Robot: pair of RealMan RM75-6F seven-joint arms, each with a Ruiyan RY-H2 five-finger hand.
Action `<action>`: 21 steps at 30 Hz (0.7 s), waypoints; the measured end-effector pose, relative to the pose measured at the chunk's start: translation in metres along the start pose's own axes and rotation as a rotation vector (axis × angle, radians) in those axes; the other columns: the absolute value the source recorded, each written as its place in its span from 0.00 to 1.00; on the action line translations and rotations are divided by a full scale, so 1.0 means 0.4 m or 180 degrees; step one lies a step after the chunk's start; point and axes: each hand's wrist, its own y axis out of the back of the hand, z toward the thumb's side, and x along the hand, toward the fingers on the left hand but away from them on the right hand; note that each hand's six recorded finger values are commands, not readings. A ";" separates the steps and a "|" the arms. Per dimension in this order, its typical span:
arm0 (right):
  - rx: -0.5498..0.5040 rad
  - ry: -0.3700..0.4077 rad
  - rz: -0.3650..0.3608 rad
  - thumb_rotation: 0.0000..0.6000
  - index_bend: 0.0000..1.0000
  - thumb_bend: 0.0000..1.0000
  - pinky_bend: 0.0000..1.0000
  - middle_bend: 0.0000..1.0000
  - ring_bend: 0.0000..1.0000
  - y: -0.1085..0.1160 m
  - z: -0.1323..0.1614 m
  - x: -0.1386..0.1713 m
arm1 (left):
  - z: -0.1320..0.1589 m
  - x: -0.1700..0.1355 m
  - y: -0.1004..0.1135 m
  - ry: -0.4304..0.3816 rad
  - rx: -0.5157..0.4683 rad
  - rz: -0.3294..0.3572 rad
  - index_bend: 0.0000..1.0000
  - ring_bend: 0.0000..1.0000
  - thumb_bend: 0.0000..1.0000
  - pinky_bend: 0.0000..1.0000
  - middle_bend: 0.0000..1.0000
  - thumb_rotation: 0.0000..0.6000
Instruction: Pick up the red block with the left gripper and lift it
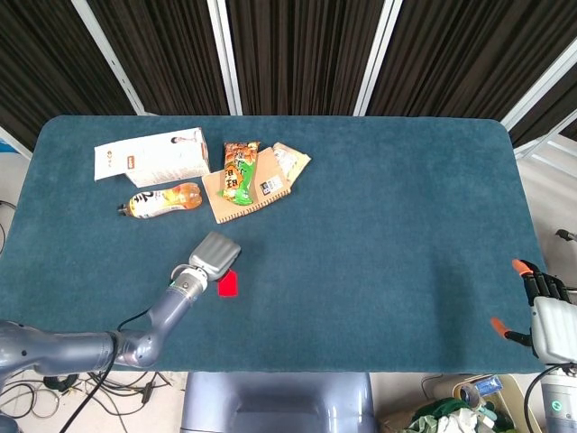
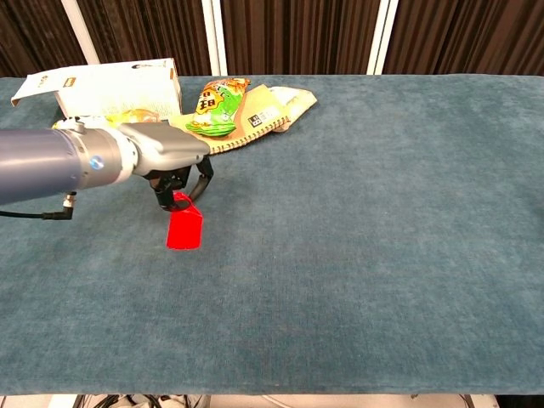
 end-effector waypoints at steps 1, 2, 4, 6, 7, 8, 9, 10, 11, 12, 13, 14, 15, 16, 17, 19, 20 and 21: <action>0.0001 0.0001 -0.0004 1.00 0.15 0.07 0.12 0.12 0.16 0.001 0.000 0.000 | -0.003 -0.014 0.007 -0.0019 -0.0017 0.0010 0.64 0.93 0.57 0.86 0.98 1.00; 0.0001 0.0001 -0.0006 1.00 0.15 0.07 0.12 0.12 0.16 0.001 0.000 0.001 | -0.006 -0.026 0.013 -0.0030 -0.0029 0.0019 0.64 0.93 0.57 0.86 0.98 1.00; 0.0000 0.0000 -0.0005 1.00 0.15 0.07 0.12 0.12 0.16 0.001 0.000 0.002 | -0.020 -0.056 0.027 -0.0043 -0.0047 0.0042 0.65 0.93 0.59 0.86 0.98 1.00; 0.0000 0.0000 -0.0009 1.00 0.15 0.07 0.12 0.12 0.16 0.001 0.001 0.002 | -0.037 -0.082 0.037 -0.0036 -0.0053 0.0059 0.65 0.93 0.60 0.86 0.98 1.00; 0.0000 0.0000 -0.0012 1.00 0.15 0.07 0.12 0.12 0.16 0.002 0.001 0.002 | -0.050 -0.101 0.043 -0.0027 -0.0054 0.0068 0.65 0.93 0.60 0.86 0.98 1.00; 0.0002 -0.0001 -0.0014 1.00 0.15 0.07 0.12 0.12 0.16 0.002 0.000 0.002 | -0.060 -0.115 0.047 -0.0019 -0.0054 0.0073 0.66 0.93 0.60 0.86 0.98 1.00; 0.0004 -0.0004 -0.0015 1.00 0.15 0.07 0.12 0.12 0.16 0.002 0.000 0.003 | -0.070 -0.129 0.051 -0.0013 -0.0056 0.0077 0.66 0.93 0.60 0.86 0.98 1.00; 0.0004 -0.0005 -0.0016 1.00 0.15 0.07 0.12 0.12 0.16 0.002 0.000 0.003 | -0.082 -0.148 0.057 -0.0005 -0.0063 0.0086 0.66 0.93 0.60 0.86 0.98 1.00; 0.0003 -0.0005 -0.0016 1.00 0.15 0.07 0.12 0.12 0.16 0.002 0.000 0.003 | -0.091 -0.163 0.062 0.0000 -0.0075 0.0095 0.66 0.93 0.60 0.86 0.98 1.00; 0.0004 -0.0005 -0.0017 1.00 0.15 0.07 0.12 0.12 0.16 0.002 0.000 0.003 | -0.099 -0.177 0.068 0.0003 -0.0093 0.0108 0.66 0.93 0.60 0.86 0.98 1.00; 0.0006 -0.0005 -0.0018 1.00 0.15 0.07 0.12 0.12 0.16 0.003 0.000 0.003 | -0.109 -0.194 0.075 0.0004 -0.0125 0.0130 0.66 0.93 0.60 0.86 0.98 1.00; 0.0007 -0.0004 -0.0020 1.00 0.15 0.07 0.12 0.12 0.16 0.003 0.000 0.003 | -0.116 -0.206 0.081 0.0005 -0.0149 0.0151 0.66 0.93 0.60 0.86 0.98 1.00; 0.0006 -0.0006 -0.0020 1.00 0.15 0.07 0.12 0.12 0.16 0.003 0.000 0.003 | -0.123 -0.216 0.088 0.0006 -0.0174 0.0176 0.66 0.93 0.60 0.86 0.98 1.00; 0.0007 -0.0008 -0.0020 1.00 0.15 0.08 0.12 0.12 0.16 0.002 0.000 0.003 | -0.129 -0.227 0.097 0.0003 -0.0208 0.0217 0.66 0.93 0.60 0.86 0.99 1.00; 0.0009 -0.0009 -0.0019 1.00 0.15 0.07 0.12 0.12 0.16 0.002 0.000 0.003 | -0.132 -0.233 0.104 -0.0006 -0.0236 0.0253 0.66 0.93 0.60 0.86 0.99 1.00; 0.0015 -0.0011 -0.0015 1.00 0.15 0.07 0.12 0.12 0.16 0.001 0.000 0.003 | -0.131 -0.241 0.122 -0.0040 -0.0286 0.0363 0.66 0.93 0.59 0.86 0.99 1.00; 0.0015 -0.0012 -0.0015 1.00 0.15 0.07 0.12 0.12 0.16 0.001 0.000 0.003 | -0.129 -0.242 0.130 -0.0059 -0.0303 0.0417 0.66 0.93 0.59 0.86 0.99 1.00; 0.0016 -0.0014 -0.0016 1.00 0.15 0.08 0.12 0.12 0.16 0.001 -0.001 0.004 | -0.126 -0.242 0.138 -0.0082 -0.0321 0.0474 0.66 0.93 0.59 0.86 0.99 1.00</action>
